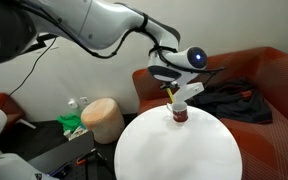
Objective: Remove the yellow marker from the red mug
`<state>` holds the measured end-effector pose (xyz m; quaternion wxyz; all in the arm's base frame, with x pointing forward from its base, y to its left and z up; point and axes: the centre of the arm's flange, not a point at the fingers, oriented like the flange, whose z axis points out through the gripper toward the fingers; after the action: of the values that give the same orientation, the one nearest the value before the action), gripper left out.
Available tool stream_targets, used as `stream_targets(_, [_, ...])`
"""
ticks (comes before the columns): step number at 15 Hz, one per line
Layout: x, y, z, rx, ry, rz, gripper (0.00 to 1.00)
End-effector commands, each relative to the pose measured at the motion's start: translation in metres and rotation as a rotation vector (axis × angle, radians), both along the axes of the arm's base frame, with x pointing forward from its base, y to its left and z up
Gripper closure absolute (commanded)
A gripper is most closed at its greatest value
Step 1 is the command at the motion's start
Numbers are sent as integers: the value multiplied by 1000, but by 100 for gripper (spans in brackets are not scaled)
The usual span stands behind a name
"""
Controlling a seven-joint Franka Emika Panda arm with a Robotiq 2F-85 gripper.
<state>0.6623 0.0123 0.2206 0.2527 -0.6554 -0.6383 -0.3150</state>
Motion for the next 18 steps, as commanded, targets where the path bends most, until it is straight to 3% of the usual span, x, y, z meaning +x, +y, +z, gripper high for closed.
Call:
stream_targets(1, [-65,-1,40,-28,-21,-13,95])
stream_targets(10, [-152,-15,52,-148,45,-53,95])
stream_targets(18, [-159,-21,14,-336,90,-230,95])
